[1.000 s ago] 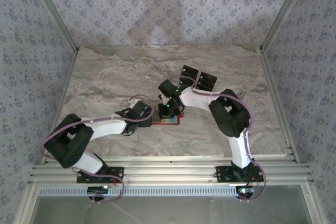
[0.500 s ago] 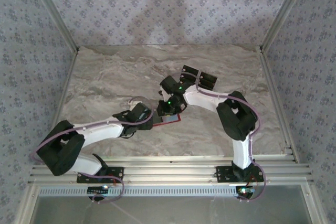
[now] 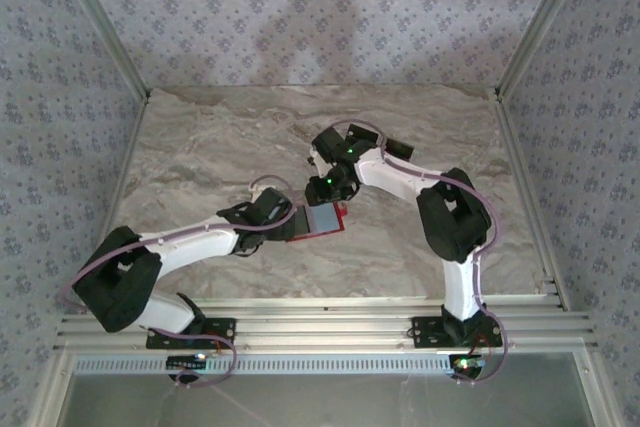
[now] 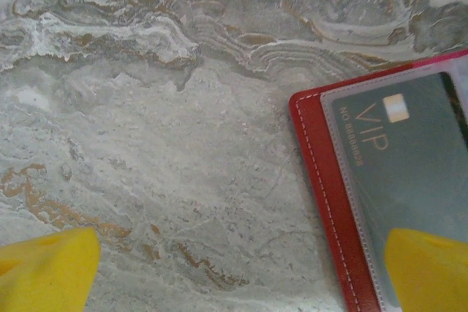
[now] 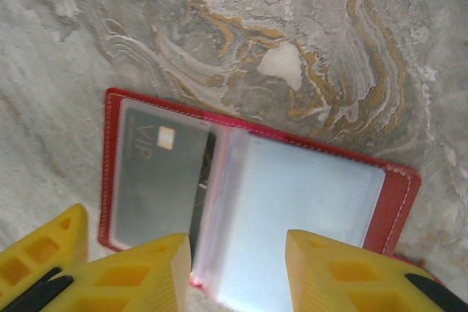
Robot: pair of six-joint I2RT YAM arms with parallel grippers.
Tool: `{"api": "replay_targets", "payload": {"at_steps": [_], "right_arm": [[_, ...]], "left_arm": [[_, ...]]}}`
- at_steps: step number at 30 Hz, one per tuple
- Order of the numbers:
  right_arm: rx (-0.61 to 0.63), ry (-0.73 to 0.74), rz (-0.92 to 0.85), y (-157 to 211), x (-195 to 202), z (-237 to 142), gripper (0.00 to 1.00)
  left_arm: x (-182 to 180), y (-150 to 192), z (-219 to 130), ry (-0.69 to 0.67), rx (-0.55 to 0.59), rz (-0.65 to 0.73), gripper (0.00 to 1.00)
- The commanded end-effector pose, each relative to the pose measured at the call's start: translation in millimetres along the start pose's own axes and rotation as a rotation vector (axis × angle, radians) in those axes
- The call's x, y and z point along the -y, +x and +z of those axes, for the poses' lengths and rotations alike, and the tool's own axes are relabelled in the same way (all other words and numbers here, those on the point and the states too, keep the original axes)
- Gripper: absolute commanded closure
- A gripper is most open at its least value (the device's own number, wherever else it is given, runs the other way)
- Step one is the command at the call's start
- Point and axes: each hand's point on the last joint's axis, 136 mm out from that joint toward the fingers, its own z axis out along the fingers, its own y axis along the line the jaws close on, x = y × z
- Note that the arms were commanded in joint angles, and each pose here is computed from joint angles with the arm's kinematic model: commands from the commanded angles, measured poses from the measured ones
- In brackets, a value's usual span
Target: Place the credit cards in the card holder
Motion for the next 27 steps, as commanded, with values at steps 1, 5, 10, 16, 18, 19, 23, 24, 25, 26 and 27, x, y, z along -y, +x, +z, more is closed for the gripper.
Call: {"api": "replay_targets", "payload": {"at_steps": [1,5,10,16,18,19,23,24,25,26,27], "right_arm": [[-0.044,0.052,-0.041,3,14,11,0.59],[-0.065,0.070,-0.035,8,24,23,0.58],[-0.097,0.037,-0.019,19,24,36,0.58],[-0.097,-0.065,0.065,37,5,42,0.57],[-0.093,-0.089,0.085,40,-2,42,0.57],[-0.091,-0.098,0.092,41,-5,43,0.57],[-0.085,-0.122,0.122,41,-16,45,0.57],[-0.082,-0.127,0.128,40,-18,45,0.57],[-0.080,-0.129,0.135,40,-20,46,0.57],[-0.078,-0.131,0.140,39,-21,46,0.57],[-0.079,-0.131,0.147,39,-21,47,0.57]], "left_arm": [[2,-6,0,-0.001,0.001,0.007,0.00],[4,-5,3,0.003,-0.005,0.003,0.00],[6,-1,9,0.001,-0.019,0.003,0.00],[10,-3,10,0.018,-0.010,0.007,0.00],[12,-6,7,0.032,-0.001,0.007,0.00],[13,-8,4,0.041,0.007,0.003,0.00],[17,-13,-6,0.091,0.032,-0.016,0.00],[19,-15,-8,0.106,0.042,-0.023,0.00],[20,-15,-11,0.120,0.051,-0.031,0.00],[21,-16,-15,0.137,0.062,-0.038,0.00],[23,-16,-18,0.152,0.072,-0.043,0.00]]}}
